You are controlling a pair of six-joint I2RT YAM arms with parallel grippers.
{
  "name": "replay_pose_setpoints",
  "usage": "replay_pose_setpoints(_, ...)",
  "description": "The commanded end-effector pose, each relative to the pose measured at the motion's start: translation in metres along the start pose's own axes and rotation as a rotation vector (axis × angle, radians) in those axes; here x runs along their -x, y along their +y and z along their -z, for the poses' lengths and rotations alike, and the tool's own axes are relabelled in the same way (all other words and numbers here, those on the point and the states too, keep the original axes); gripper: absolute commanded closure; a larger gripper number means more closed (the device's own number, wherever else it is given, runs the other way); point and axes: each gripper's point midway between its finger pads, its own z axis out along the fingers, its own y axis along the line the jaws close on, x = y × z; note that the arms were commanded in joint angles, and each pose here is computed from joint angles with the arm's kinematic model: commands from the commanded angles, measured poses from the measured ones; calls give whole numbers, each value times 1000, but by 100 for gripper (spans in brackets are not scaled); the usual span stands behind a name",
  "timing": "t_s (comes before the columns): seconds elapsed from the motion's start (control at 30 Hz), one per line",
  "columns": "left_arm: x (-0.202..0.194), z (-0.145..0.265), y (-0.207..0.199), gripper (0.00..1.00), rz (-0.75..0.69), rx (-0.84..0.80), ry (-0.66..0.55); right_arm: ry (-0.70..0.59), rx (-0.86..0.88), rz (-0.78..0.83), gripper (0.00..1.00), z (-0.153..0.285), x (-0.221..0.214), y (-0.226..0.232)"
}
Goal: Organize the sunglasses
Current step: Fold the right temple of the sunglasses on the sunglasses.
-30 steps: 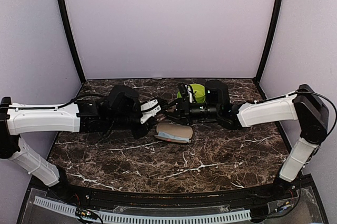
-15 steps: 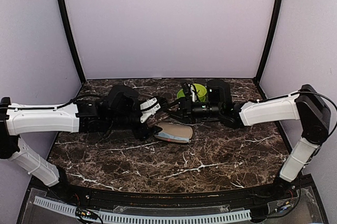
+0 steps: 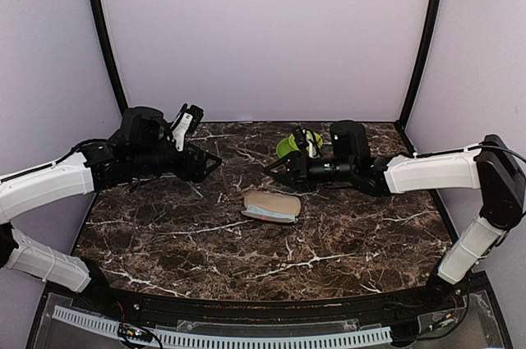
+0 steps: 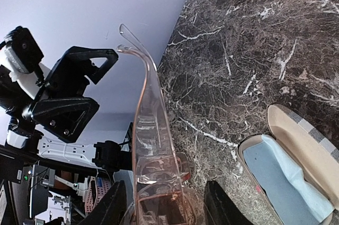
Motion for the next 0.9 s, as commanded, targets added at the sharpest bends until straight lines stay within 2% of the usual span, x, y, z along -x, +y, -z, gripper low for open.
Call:
replay_pose_setpoints(0.0,-8,-3,-7,22,180,-73,23,-30,30,55,78,9,7,13)
replay_pose_setpoints(0.13,-17,-7,6,31,232,-26,48,-31,31,63,78,9,6,14)
replay_pose_setpoints(0.37,-24,-21,-1,58,245,-82,86,-30,36,62,79,9,6,14)
replay_pose_setpoints(0.87,-27,-43,-15,71,250,-174,122,-36,54,54,81,7,8,17)
